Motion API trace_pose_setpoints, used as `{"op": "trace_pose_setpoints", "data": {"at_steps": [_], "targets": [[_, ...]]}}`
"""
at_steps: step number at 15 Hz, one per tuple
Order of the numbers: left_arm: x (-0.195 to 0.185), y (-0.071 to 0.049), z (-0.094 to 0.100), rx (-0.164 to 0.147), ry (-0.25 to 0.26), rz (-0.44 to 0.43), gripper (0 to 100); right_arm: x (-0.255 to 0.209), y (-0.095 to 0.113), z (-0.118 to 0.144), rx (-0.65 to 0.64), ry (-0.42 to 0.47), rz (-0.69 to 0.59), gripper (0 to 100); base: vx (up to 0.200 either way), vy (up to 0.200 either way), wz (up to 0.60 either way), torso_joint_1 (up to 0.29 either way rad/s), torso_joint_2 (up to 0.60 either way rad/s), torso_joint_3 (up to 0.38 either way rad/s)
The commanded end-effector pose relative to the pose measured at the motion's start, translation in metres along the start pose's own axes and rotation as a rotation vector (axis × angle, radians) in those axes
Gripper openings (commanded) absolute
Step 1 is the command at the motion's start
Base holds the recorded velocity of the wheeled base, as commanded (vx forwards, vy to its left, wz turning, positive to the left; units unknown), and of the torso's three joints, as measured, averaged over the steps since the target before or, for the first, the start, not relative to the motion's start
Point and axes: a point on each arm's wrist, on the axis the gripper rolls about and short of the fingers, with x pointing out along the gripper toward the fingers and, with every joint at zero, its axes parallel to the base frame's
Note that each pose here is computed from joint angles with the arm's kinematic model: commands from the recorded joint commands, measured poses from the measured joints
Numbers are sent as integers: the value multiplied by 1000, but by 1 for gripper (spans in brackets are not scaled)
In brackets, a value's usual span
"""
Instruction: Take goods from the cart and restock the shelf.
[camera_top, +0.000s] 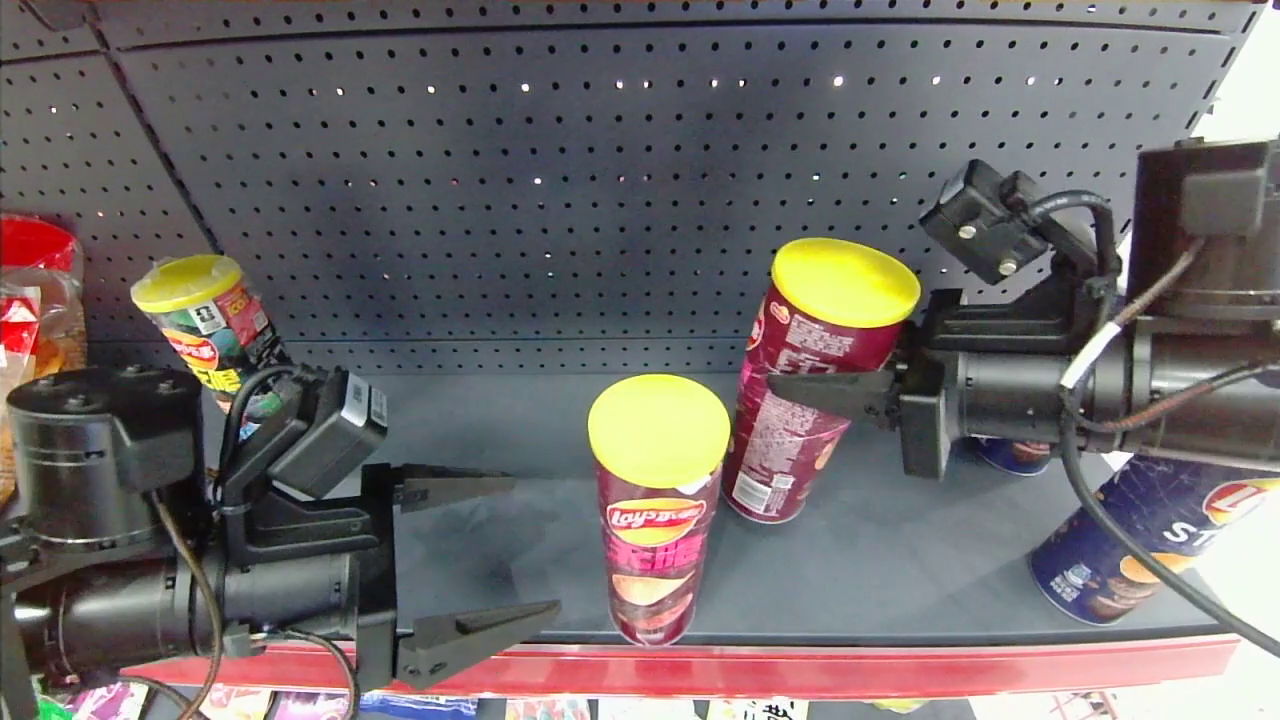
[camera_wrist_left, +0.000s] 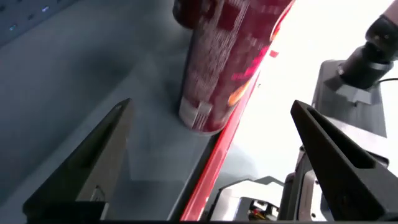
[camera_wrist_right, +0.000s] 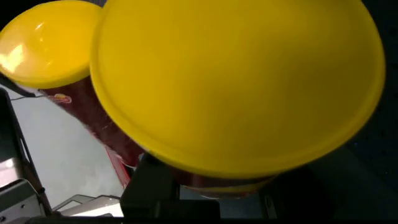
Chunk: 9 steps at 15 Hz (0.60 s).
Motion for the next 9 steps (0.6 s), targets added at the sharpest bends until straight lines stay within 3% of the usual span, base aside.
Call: {"op": "trace_pose_setpoints", "data": {"at_steps": [1,6,8,9], "targets": [[-12,-5,-3,3,-10,25,100,20,-4,0,3,16,13,0,0,0,0,0,0,0],[-21,-8,-10,-15,-7,50,100,50,-12,-1,9,36,24,0,0,0,0,0,0,0],[-26,-11,-5,-61,-34,56,100,58,-15,-5,14,51,24,0,0,0,0,0,0,0],[-27,-12,-4,-65,-37,62,100,60,-16,-5,14,51,26,0,0,0,0,0,0,0]]}}
